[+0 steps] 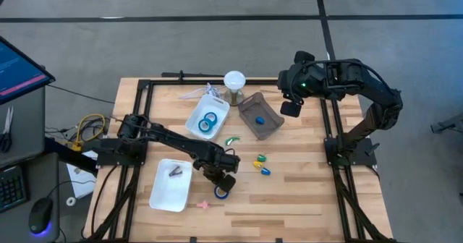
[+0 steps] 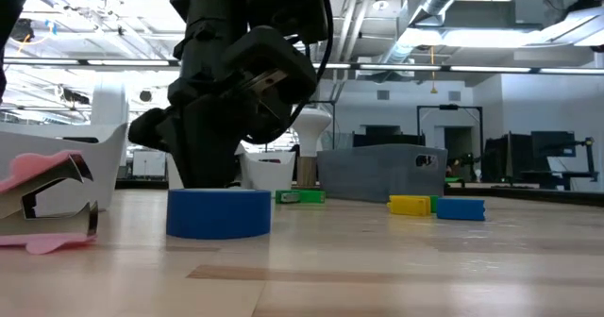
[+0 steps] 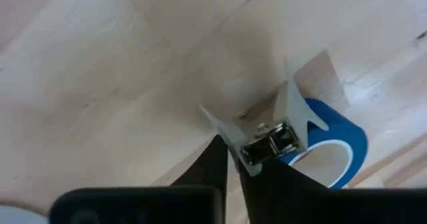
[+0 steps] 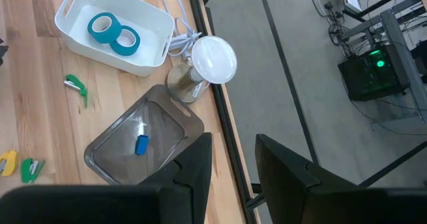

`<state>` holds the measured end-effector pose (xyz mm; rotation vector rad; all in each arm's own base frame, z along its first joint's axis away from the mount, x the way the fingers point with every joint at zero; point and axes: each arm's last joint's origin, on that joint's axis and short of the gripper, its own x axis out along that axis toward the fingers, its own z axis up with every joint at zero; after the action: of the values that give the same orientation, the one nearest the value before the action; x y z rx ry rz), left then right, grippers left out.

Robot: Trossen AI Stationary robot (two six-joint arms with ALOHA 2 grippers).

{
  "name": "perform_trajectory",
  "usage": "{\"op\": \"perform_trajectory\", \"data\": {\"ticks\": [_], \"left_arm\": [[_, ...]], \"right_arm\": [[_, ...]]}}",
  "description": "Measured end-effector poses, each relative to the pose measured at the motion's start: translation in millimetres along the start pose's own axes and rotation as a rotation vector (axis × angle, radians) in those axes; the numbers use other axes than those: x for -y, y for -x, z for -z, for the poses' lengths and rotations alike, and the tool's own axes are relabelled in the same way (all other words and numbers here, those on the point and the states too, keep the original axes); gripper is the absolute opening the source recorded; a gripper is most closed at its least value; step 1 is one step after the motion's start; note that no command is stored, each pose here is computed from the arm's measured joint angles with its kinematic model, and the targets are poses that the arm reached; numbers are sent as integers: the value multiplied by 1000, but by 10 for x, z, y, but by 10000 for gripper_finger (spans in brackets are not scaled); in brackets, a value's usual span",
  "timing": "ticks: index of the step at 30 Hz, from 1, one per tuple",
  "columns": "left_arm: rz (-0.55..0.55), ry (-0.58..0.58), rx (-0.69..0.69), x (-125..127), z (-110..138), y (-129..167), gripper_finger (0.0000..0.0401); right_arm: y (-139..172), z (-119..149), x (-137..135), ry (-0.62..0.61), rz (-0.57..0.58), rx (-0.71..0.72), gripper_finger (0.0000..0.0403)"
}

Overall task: Pick and place Stapler, Stapler remover, tape
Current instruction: Put the gray staple remover into the bottom white bin

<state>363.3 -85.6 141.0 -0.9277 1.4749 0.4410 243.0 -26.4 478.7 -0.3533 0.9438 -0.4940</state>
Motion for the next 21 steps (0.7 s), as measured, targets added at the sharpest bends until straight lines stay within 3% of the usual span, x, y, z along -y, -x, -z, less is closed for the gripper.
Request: {"op": "perform_trajectory", "data": {"ticks": [10,16,21], "left_arm": [[26,-58,112,8,-29,213,2],[35,-43,297,-75,1,728,1],[-43,0,341,-286,256,1184,1]], "right_arm": [[-11,2,19,-1,5,-3,108],[-11,2,19,1,6,-3,108],[-11,2,20,1,6,-3,108]]}}
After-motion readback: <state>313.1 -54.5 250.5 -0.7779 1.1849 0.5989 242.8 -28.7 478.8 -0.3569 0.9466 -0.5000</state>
